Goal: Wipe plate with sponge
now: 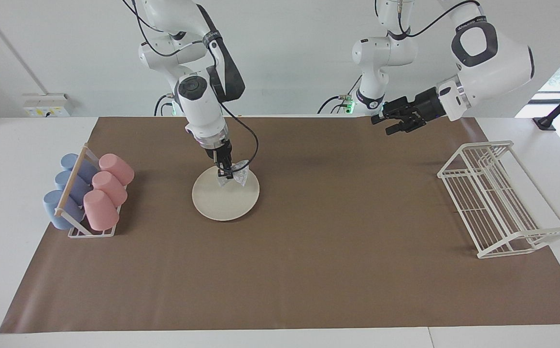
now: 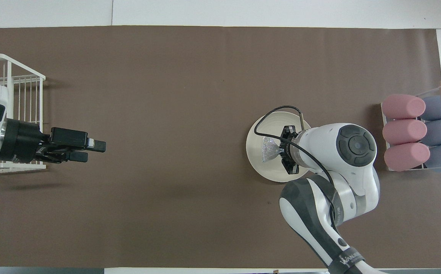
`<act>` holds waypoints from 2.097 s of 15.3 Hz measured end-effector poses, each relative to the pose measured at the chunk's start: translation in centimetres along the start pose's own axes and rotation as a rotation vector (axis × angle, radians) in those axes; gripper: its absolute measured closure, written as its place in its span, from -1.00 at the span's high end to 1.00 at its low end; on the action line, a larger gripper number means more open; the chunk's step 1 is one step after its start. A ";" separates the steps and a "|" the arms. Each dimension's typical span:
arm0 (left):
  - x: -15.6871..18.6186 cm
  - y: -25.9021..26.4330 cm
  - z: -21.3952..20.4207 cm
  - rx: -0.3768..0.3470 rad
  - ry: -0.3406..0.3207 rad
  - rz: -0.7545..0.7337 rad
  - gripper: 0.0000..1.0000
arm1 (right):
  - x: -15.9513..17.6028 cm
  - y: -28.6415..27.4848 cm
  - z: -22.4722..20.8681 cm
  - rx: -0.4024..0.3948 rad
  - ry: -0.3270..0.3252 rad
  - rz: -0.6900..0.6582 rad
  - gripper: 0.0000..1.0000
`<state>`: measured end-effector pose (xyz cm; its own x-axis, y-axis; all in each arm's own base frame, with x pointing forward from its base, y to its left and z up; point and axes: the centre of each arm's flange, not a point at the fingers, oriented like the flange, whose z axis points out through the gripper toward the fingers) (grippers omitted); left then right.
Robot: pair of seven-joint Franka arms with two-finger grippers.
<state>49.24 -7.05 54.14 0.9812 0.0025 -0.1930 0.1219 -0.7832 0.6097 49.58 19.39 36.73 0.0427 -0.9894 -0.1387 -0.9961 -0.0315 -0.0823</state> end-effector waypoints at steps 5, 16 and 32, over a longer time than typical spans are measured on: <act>-0.7 0.1 -4.3 0.368 0.037 0.009 1.00 | 1.1 -0.2 1.3 0.043 -0.002 -0.001 -0.78; -2.0 1.5 -7.9 0.682 0.066 0.035 1.00 | -1.7 1.4 7.4 0.028 0.007 -0.082 -0.78; -2.0 0.9 -8.3 0.681 0.072 0.013 1.00 | 5.3 -1.0 6.6 0.031 0.025 -0.062 -0.78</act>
<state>48.68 -2.61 61.49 0.9923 0.0130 -0.1231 0.0116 -0.9999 -0.0128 51.28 15.16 29.54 0.1025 -0.9889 -0.1079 -0.9887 -0.0893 -0.1206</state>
